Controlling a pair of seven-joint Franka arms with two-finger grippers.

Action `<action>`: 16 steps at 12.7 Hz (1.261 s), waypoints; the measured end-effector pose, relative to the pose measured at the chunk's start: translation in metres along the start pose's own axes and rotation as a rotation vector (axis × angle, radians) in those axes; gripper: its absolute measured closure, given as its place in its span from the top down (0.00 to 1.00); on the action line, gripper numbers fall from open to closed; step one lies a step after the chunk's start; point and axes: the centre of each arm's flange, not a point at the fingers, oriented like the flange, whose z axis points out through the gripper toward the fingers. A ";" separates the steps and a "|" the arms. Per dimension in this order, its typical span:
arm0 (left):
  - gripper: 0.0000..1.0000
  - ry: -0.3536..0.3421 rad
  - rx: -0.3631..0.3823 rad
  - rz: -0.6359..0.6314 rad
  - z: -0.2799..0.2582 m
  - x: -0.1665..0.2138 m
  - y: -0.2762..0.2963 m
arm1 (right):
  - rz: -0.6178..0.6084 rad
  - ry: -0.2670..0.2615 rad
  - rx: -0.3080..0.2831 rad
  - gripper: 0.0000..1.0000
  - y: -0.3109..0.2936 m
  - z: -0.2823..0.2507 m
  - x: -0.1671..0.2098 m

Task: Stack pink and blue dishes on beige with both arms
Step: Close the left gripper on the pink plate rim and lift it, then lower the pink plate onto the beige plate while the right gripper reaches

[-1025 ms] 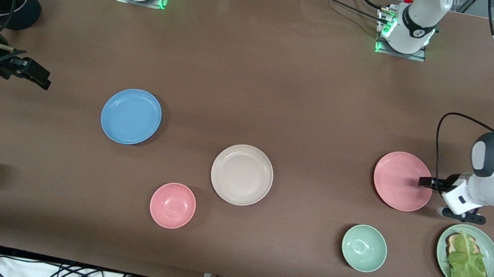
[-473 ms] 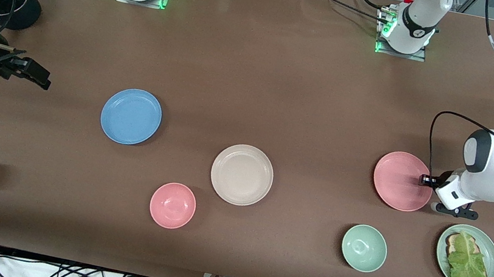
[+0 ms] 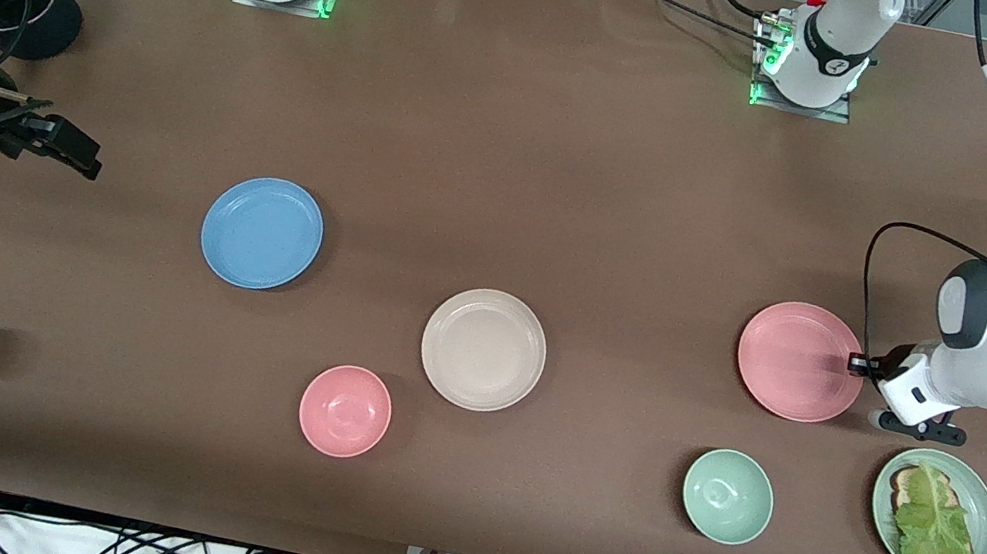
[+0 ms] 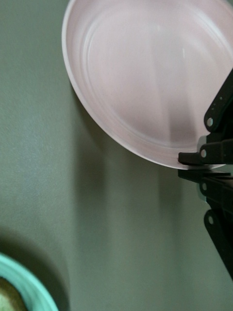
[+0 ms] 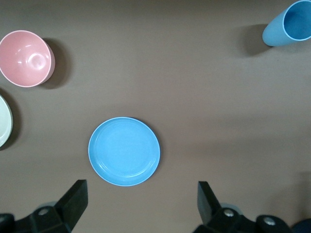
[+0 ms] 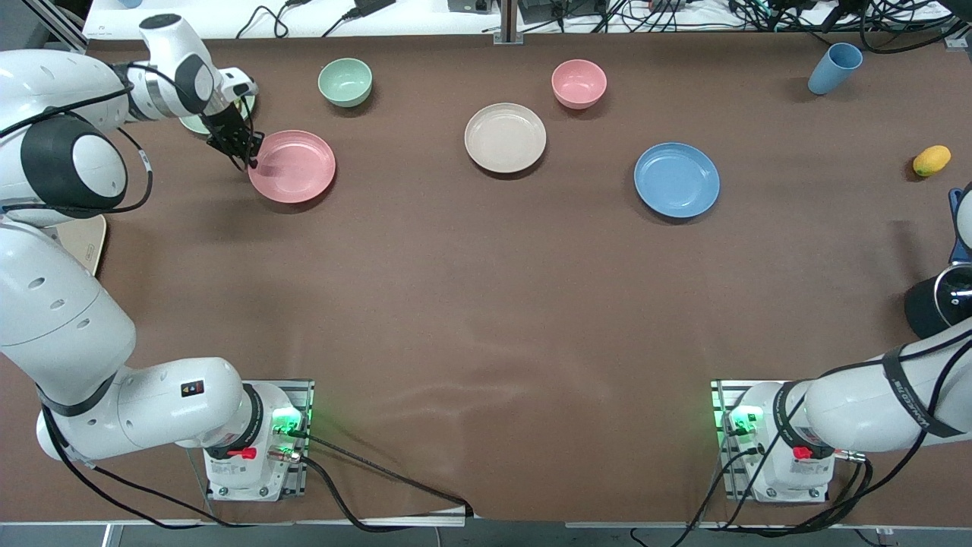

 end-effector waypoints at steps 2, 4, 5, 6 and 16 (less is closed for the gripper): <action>0.05 -0.033 -0.011 -0.047 -0.036 0.009 0.026 | 0.001 0.001 0.000 1.00 0.001 0.000 0.000; 0.05 -0.067 -0.018 -0.088 -0.068 0.013 0.057 | 0.005 0.002 0.000 1.00 0.003 0.000 0.001; 0.05 -0.068 -0.024 -0.115 -0.081 0.014 0.074 | 0.006 0.003 0.000 1.00 0.004 0.000 0.001; 0.05 -0.061 -0.032 -0.145 -0.092 0.015 0.096 | 0.007 0.003 0.000 1.00 0.004 0.000 0.001; 0.05 -0.052 -0.118 -0.268 -0.074 0.005 0.364 | -0.059 0.007 -0.005 1.00 -0.009 0.037 0.021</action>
